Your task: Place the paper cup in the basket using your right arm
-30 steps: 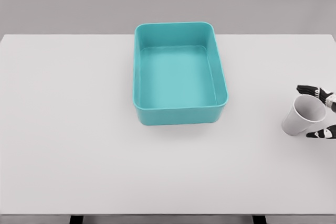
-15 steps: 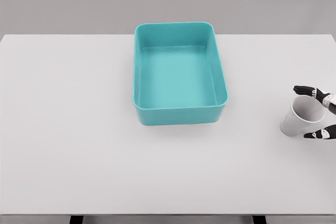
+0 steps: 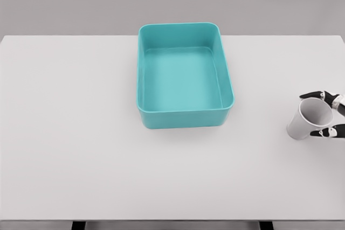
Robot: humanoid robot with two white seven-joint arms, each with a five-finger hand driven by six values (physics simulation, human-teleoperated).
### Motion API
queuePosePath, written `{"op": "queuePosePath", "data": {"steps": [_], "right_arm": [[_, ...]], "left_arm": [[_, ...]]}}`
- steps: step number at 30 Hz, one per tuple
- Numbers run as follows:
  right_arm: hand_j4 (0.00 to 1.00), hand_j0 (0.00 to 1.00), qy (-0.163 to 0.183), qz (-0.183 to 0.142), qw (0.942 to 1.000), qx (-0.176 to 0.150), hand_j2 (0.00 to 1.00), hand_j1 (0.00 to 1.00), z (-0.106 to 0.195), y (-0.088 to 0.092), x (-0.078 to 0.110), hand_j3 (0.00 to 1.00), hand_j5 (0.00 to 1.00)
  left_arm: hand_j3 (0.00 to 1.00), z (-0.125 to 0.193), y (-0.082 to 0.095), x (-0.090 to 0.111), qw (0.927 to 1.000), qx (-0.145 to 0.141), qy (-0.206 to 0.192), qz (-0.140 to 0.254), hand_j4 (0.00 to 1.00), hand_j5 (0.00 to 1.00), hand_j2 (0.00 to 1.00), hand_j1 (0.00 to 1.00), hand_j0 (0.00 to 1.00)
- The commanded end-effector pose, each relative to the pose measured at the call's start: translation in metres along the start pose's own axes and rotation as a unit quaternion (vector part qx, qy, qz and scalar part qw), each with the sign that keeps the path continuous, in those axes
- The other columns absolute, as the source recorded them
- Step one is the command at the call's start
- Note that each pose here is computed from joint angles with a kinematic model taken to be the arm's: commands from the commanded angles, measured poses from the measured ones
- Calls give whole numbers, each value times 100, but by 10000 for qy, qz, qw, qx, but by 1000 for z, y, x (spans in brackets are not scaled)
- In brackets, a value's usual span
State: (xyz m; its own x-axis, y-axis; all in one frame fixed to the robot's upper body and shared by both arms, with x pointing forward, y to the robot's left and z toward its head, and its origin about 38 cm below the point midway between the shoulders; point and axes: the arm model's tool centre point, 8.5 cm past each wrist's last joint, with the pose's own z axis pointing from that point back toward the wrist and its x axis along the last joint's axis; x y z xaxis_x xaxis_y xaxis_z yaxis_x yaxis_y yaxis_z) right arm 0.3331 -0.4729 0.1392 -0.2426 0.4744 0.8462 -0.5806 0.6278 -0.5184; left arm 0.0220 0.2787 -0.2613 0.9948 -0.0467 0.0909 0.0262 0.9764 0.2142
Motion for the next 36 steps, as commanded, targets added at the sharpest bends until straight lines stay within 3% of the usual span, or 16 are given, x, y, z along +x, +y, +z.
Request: {"op": "queuePosePath", "data": {"steps": [1,6,21,36], "right_arm": [[75,75,-62,-61,9999,-84,75,75,0,-3,2,75,75],[75,75,-135,-50,9999,-71,75,75,-3,-2,6,75,75],[75,75,-559,105,9971,-511,75,75,-7,-27,28,75,75],[72,72,-1091,97,9921,-616,72,72,-34,-26,46,72,72]], "left_arm": [[100,0,0,0,10000,0,2,5,100,100,100,100,100],[100,0,0,0,10000,0,2,5,100,100,100,100,100],[100,0,0,0,10000,0,-7,-1,100,100,100,100,100],[100,0,0,0,10000,0,1,-2,100,100,100,100,100]]}}
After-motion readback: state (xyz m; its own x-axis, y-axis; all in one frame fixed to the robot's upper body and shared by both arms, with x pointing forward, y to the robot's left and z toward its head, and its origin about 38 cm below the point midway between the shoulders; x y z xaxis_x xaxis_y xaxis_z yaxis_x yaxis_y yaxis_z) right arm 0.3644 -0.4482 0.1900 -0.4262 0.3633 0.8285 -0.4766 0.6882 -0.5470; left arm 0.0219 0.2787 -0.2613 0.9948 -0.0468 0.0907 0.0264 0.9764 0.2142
